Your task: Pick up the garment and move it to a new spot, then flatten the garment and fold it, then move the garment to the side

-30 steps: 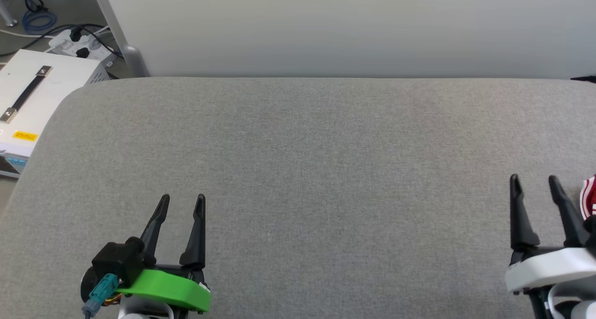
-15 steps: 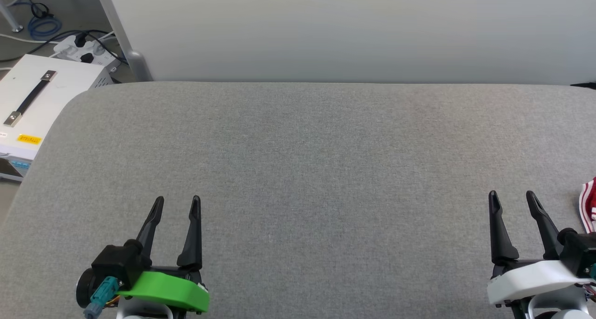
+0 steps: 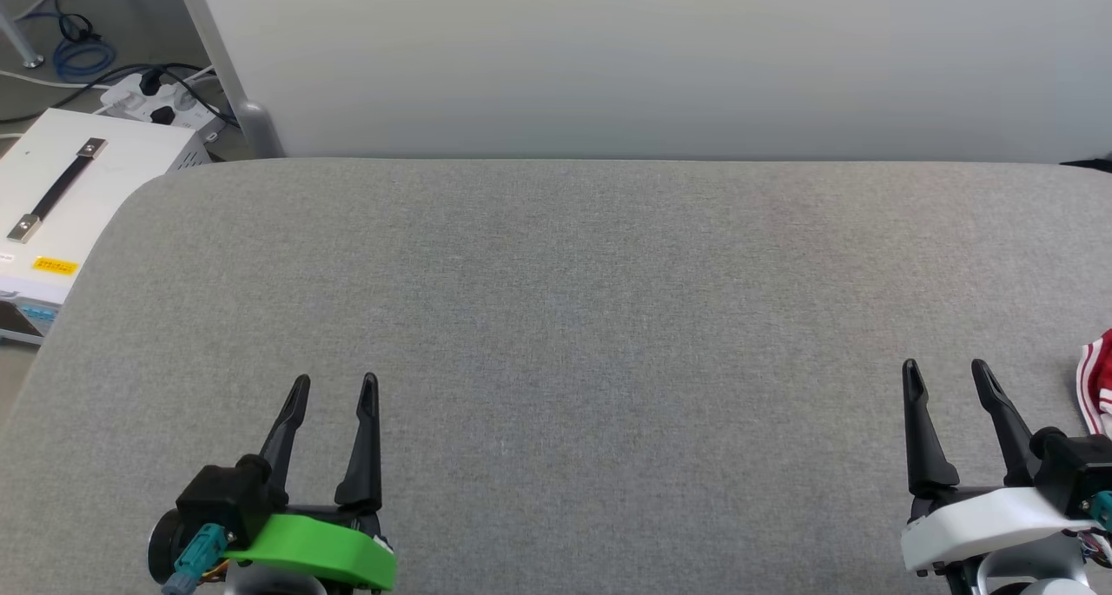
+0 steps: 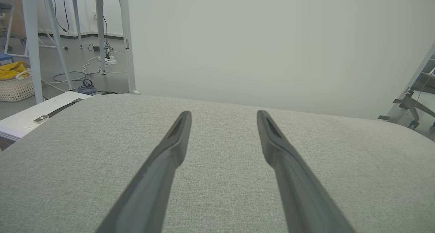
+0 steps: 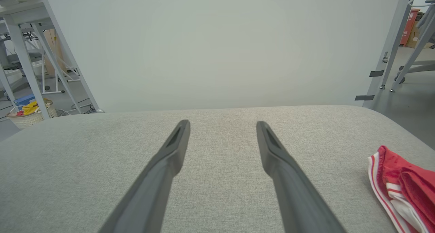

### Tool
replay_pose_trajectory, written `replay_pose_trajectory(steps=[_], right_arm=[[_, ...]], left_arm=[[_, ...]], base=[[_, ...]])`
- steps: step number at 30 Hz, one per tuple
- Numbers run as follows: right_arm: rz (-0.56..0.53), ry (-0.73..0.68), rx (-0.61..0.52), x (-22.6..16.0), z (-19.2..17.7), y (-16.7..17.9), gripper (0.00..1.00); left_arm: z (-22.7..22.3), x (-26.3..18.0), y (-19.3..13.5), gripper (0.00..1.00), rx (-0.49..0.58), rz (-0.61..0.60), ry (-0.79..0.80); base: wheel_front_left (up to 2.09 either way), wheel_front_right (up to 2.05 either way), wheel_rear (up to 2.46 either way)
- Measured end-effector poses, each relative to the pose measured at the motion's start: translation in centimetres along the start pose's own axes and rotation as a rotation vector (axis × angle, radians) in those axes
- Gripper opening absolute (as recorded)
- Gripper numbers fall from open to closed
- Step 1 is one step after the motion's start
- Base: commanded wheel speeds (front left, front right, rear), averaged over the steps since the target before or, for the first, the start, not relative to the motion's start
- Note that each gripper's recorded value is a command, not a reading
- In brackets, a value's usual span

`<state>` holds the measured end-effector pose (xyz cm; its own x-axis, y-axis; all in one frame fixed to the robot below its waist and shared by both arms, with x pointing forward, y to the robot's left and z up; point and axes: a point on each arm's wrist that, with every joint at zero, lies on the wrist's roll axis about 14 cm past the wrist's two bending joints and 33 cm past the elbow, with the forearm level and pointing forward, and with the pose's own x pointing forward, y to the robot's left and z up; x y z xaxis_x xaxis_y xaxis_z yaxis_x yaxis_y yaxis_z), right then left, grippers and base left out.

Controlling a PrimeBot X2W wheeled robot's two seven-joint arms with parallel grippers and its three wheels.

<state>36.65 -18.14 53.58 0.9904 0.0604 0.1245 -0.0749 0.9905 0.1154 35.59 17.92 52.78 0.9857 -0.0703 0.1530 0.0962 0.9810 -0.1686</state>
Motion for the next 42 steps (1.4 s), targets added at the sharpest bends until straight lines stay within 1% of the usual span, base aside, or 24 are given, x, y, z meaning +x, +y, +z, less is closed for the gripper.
replay_pose_trajectory(steps=[10,11,21,42], right_arm=[[0.008,-0.001,0.003,-0.08,0.02,0.33,1.0],[0.009,-0.001,0.003,-0.09,0.03,0.36,0.0],[0.008,0.005,0.001,-0.12,-0.03,0.35,0.0],[0.017,0.034,-0.022,-0.19,-0.44,0.59,0.0]], left_arm=[[0.21,0.03,-0.69,1.0,-0.008,-0.023,-0.007],[0.14,0.03,-0.83,0.0,-0.011,-0.028,-0.004],[0.05,0.08,-1.0,0.0,-0.011,-0.032,0.004],[-0.38,0.22,-0.91,0.0,0.032,-0.02,0.042]], base=[[0.0,0.0,0.0],[0.0,0.0,0.0],[0.0,0.0,0.0],[0.0,0.0,0.0]])
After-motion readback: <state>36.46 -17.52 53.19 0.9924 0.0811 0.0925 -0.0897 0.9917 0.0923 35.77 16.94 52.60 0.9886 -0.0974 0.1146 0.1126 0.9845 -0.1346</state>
